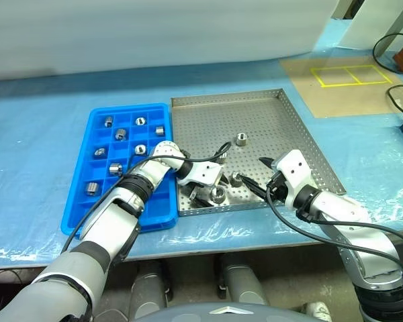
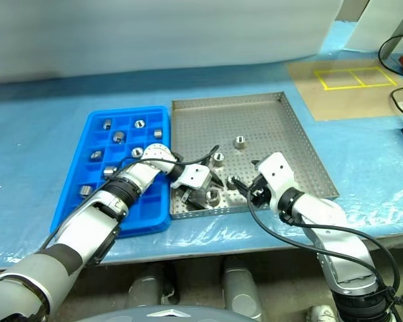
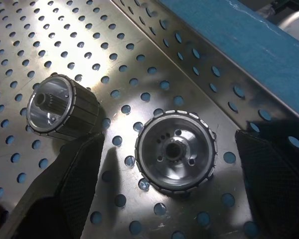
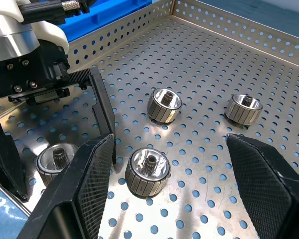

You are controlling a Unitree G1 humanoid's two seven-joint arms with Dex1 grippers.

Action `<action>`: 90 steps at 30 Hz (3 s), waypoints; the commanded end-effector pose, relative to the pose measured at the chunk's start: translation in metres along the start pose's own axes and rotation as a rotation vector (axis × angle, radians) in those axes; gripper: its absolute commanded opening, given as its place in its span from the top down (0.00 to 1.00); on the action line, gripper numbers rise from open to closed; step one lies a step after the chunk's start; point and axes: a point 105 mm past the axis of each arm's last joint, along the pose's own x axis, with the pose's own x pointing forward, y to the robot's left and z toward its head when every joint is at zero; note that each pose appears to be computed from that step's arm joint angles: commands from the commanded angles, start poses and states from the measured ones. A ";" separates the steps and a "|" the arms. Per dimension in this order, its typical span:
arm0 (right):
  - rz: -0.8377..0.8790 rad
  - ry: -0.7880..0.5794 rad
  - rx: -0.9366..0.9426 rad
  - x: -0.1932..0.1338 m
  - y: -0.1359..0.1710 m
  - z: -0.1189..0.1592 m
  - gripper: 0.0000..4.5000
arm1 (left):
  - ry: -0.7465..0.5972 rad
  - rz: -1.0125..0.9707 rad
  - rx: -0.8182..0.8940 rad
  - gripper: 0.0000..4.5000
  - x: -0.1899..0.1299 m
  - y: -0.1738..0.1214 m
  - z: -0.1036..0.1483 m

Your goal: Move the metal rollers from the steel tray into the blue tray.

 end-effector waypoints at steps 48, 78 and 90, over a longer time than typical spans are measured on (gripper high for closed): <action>0.464 -0.229 -0.140 0.059 0.016 0.078 0.18 | -0.390 0.814 -0.439 0.61 -0.148 -0.012 0.033; 0.889 -0.284 -0.224 0.105 0.079 0.091 0.18 | -0.061 1.018 -0.756 0.61 -0.150 -0.133 -0.015; 0.814 -0.269 -0.230 0.101 0.069 0.083 0.18 | -0.041 1.006 -0.738 0.31 -0.152 -0.110 -0.015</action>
